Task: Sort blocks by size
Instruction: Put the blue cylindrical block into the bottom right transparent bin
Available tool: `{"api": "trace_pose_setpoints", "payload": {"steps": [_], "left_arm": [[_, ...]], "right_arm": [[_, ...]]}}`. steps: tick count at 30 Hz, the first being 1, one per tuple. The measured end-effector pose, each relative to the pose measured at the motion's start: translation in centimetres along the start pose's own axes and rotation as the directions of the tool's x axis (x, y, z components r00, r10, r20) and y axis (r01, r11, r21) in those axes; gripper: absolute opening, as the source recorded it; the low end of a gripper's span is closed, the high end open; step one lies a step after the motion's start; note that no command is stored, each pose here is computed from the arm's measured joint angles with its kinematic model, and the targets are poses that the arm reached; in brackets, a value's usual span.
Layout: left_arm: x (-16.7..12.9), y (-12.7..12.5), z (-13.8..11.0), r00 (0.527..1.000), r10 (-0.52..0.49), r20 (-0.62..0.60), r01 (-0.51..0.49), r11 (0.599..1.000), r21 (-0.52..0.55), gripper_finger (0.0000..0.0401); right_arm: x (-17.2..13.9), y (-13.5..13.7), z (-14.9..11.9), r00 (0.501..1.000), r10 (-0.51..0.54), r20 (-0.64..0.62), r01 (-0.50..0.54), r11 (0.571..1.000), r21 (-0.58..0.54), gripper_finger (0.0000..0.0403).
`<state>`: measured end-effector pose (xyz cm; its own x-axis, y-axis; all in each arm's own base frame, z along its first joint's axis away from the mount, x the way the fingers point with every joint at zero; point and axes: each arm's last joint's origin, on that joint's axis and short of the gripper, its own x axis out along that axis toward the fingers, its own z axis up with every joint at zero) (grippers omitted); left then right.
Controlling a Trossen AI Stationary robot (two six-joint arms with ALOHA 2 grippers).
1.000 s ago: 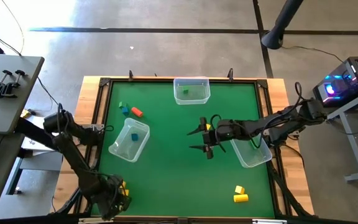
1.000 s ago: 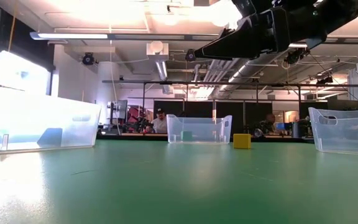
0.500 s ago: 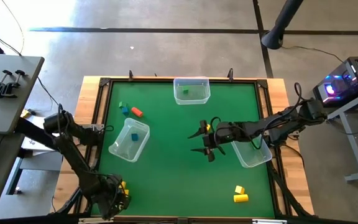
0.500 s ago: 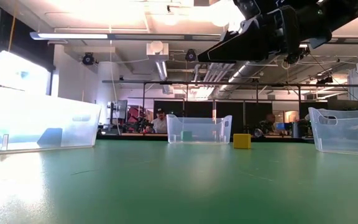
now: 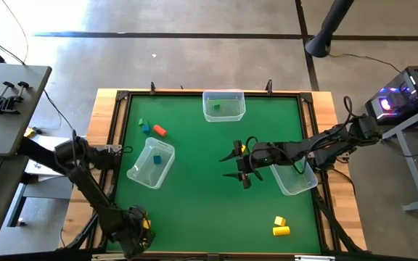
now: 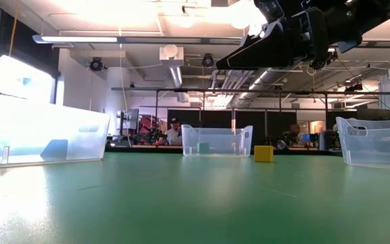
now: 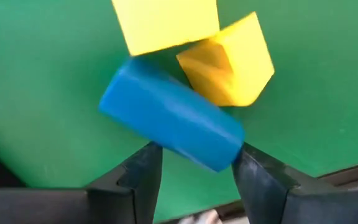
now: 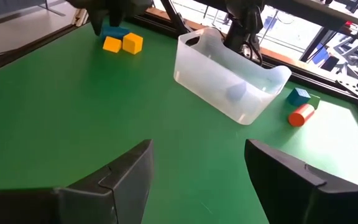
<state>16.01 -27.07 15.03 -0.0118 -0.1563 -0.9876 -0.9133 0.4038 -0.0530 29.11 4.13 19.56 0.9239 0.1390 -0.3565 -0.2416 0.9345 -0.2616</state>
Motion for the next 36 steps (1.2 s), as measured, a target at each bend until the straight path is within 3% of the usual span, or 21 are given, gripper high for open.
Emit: {"api": "trace_pose_setpoints", "payload": {"steps": [9,15,20,29,36], "left_arm": [[0.8,-0.1,-0.1,1.0,0.02,-0.004,-0.02,0.999,0.048,0.014],[0.0,-0.3,-0.9,0.992,0.06,-0.114,-0.049,0.994,0.096,0.013],[-1.0,0.5,-1.3,0.992,0.081,-0.094,-0.077,0.996,0.052,0.0152],[-3.6,1.6,-1.8,0.992,-0.109,0.069,0.108,0.994,0.011,0.0228],[-4.1,2.6,-1.0,0.989,-0.038,0.142,0.036,0.999,0.013,0.0235]], "right_arm": [[0.0,0.0,0.0,1.0,0.0,-0.001,0.0,1.0,0.002,0.0248],[0.0,0.0,0.0,1.0,0.0,-0.001,0.0,1.0,0.017,0.0248],[0.0,0.0,0.0,1.0,0.0,0.0,0.0,1.0,0.017,0.0248],[0.0,0.0,0.0,1.0,0.0,-0.001,0.0,1.0,0.017,0.0248],[0.0,0.0,0.0,1.0,0.001,-0.002,-0.001,1.0,0.017,0.0248]]}}
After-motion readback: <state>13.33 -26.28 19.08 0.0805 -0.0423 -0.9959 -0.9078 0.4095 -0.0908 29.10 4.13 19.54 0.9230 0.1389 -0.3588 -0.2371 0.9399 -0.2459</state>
